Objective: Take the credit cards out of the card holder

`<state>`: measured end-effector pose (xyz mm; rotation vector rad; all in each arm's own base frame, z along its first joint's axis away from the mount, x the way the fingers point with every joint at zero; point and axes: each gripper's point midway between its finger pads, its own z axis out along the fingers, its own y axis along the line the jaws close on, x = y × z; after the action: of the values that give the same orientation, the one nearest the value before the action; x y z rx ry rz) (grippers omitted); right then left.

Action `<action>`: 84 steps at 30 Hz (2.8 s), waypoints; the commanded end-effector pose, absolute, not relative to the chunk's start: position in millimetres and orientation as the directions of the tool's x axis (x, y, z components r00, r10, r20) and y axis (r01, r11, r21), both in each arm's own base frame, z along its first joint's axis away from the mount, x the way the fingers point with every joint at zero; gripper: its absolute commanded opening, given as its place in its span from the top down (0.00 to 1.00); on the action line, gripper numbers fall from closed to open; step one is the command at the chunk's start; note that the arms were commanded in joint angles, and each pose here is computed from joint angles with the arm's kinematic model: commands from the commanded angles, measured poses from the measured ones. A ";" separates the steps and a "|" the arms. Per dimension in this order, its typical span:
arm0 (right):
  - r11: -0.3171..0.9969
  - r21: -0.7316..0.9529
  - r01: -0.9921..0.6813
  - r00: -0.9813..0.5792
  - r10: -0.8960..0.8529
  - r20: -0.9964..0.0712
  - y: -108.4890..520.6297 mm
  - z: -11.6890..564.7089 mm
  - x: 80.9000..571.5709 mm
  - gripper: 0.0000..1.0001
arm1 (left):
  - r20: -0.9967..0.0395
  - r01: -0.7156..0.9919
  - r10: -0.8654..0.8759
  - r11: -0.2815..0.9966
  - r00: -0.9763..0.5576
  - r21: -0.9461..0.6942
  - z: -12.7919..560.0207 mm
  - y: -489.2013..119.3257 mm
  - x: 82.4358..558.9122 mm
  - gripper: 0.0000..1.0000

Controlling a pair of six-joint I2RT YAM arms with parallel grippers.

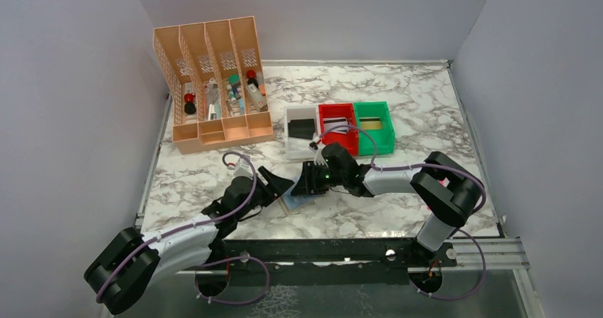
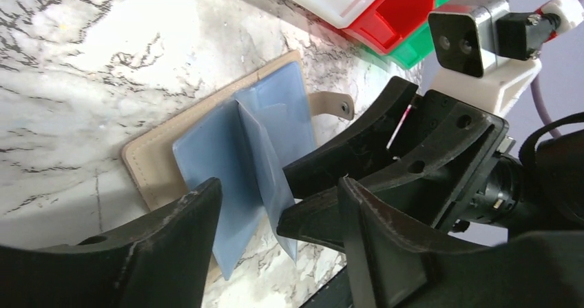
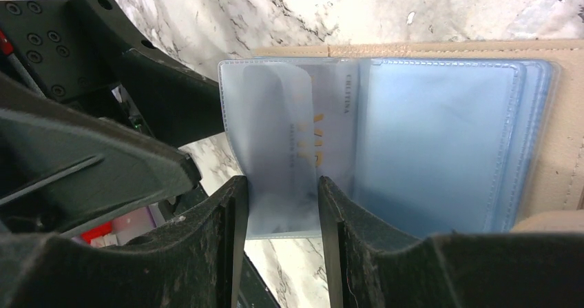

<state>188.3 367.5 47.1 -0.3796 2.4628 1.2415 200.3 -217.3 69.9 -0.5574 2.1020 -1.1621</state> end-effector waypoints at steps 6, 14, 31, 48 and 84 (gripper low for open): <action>0.596 0.699 -0.394 -0.897 -0.083 -0.435 361.9 44.5 185.7 0.54 | -0.375 -0.048 -0.627 0.550 -0.683 -0.833 75.3 -225.1 214.7 0.47; 0.575 0.706 -0.413 -0.889 -0.086 -0.450 364.0 53.6 185.0 0.54 | -0.389 -0.048 -0.575 0.600 -0.720 -0.799 62.2 -231.8 216.0 0.76; 0.858 0.384 -0.342 -0.744 0.002 -0.668 265.8 88.5 216.4 0.34 | -0.486 0.124 -0.313 0.726 -0.816 -0.677 72.8 -286.6 241.4 0.79; 0.844 0.426 -0.326 -0.671 0.111 -0.733 237.5 112.5 209.4 0.45 | -0.518 0.151 -0.216 0.803 -0.828 -0.576 59.7 -334.2 244.5 0.58; 0.904 0.219 -0.367 -0.824 -0.206 -0.529 268.9 -2.2 223.2 0.47 | -0.582 0.132 -0.302 0.800 -0.755 -0.586 63.2 -263.1 228.1 0.26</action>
<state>254.7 282.8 26.8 -0.4116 2.4388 0.3893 225.4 -249.3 60.9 -0.1773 2.3028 -0.7490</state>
